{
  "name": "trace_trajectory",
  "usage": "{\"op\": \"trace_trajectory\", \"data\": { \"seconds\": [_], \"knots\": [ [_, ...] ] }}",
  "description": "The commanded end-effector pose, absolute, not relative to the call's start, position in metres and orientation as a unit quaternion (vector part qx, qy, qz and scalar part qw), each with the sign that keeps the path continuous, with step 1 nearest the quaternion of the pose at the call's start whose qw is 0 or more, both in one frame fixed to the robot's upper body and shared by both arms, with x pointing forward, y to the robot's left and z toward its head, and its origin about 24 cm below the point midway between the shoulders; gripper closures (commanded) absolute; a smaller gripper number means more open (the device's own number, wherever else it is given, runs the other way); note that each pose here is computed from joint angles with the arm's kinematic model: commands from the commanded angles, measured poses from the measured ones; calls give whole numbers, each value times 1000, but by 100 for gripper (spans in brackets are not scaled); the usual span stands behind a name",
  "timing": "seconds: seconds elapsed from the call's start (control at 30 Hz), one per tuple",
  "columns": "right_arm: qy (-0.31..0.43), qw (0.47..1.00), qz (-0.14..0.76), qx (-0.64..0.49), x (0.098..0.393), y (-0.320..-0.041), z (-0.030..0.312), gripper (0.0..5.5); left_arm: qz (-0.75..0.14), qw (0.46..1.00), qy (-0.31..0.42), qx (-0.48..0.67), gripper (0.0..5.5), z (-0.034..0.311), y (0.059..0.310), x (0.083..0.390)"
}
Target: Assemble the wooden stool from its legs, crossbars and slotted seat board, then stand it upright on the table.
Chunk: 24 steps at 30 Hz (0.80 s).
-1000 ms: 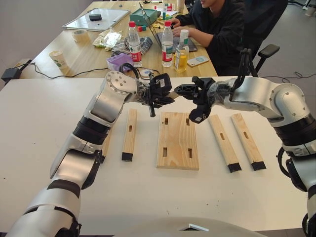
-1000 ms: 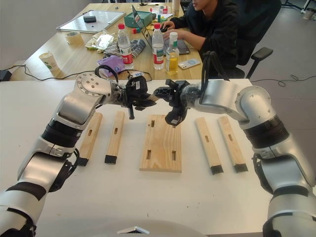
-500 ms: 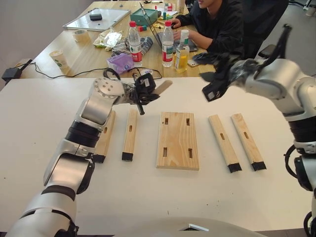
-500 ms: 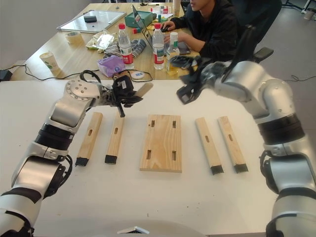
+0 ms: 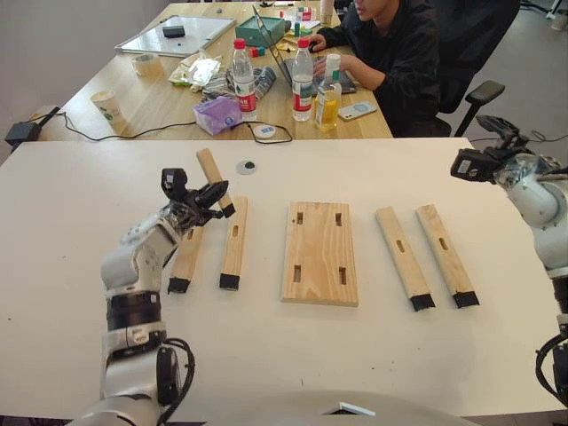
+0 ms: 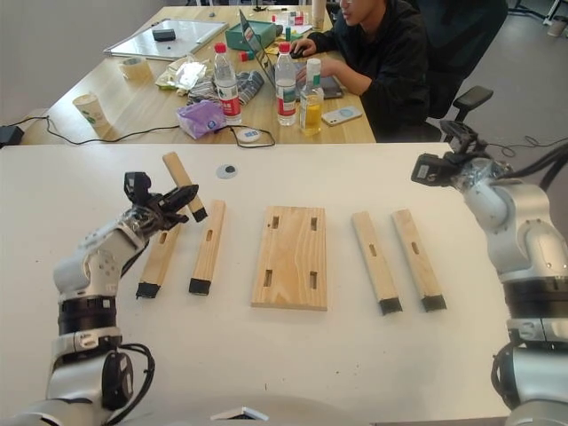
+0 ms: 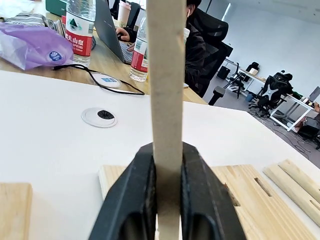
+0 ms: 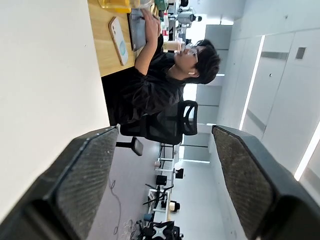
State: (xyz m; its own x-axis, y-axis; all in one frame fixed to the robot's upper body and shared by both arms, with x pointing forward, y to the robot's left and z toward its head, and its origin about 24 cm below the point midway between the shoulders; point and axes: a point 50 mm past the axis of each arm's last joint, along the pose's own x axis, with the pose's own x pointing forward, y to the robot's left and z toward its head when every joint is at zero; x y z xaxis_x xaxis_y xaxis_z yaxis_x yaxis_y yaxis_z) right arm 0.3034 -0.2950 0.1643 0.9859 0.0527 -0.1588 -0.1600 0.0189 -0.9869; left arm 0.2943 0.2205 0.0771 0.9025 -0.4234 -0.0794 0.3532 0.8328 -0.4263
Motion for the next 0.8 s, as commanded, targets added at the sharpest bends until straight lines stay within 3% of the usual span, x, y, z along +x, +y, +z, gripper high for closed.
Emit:
{"op": "trace_trajectory", "data": {
  "seconds": [0.03, 0.6, 0.8],
  "knots": [
    [67, 734, 60, -673, 292, -307, 150, 204, -168, 955, 65, -235, 512, 67, 215, 287],
    [90, 748, 52, -656, 284, -316, 141, 204, -129, 966, 94, -206, 512, 31, 200, 278],
    [91, 749, 55, -655, 285, -315, 141, 204, -68, 972, 104, -200, 512, 25, 211, 281]
  ]
}}
